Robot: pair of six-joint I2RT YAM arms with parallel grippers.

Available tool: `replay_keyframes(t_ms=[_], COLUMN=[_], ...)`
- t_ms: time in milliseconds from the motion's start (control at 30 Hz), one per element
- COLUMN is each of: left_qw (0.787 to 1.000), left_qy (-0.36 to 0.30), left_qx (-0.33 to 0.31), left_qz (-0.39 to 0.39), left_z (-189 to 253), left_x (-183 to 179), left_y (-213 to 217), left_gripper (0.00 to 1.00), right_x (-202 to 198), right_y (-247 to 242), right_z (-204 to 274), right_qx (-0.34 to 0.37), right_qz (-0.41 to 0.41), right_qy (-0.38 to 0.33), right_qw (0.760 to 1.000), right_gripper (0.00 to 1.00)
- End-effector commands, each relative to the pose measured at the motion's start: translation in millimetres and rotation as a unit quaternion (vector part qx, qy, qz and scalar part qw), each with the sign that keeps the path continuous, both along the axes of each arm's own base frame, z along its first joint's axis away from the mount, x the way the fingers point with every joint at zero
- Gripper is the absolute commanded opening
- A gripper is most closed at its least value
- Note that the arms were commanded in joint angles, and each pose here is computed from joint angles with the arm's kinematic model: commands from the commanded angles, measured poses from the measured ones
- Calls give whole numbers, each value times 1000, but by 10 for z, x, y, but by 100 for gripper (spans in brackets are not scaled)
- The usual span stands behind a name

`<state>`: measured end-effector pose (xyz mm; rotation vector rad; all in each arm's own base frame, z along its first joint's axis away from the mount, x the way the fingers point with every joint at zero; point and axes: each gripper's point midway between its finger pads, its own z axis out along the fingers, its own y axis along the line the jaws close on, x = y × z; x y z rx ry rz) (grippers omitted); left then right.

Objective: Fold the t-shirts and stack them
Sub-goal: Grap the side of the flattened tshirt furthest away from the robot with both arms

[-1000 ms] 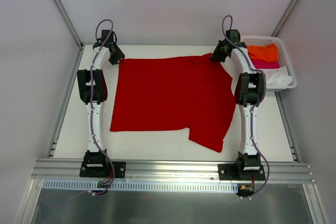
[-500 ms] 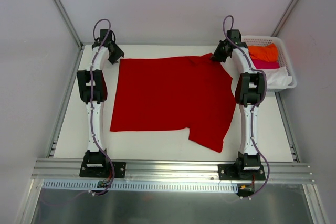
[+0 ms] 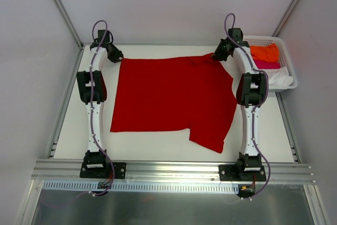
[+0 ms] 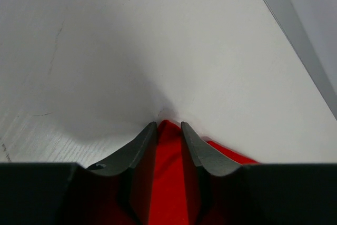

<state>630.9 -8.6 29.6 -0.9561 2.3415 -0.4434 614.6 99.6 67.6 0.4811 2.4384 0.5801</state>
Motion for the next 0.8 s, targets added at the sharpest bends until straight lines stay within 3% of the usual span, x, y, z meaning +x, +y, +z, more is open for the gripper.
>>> replay_keyframes(t_ms=[0,67,233,500,767], left_qw=[998,998,998,998,996], left_qy=[61,60,58,67,65], left_qx=[-17,-19,-14,7,58], left_qz=[-10,-11,-17,-16,-19], left_z=[-371,-365,-328,-215,225], left_x=[-212,-209,-217,-351,-653], left_y=[-109,-114,-153,-163,-46], left_gripper=[24,23,0,0,0], right_x=[26,20,-3,-36,-240], right_y=[-9,-16,-9,3,0], right_z=[672,679,676,693,924], right_qx=[5,5,4,2,-9], right_qz=[7,7,8,10,25], right_qy=[-58,-58,-57,-57,-62], right_qw=[998,998,998,998,998], right_gripper=[14,14,13,10,2])
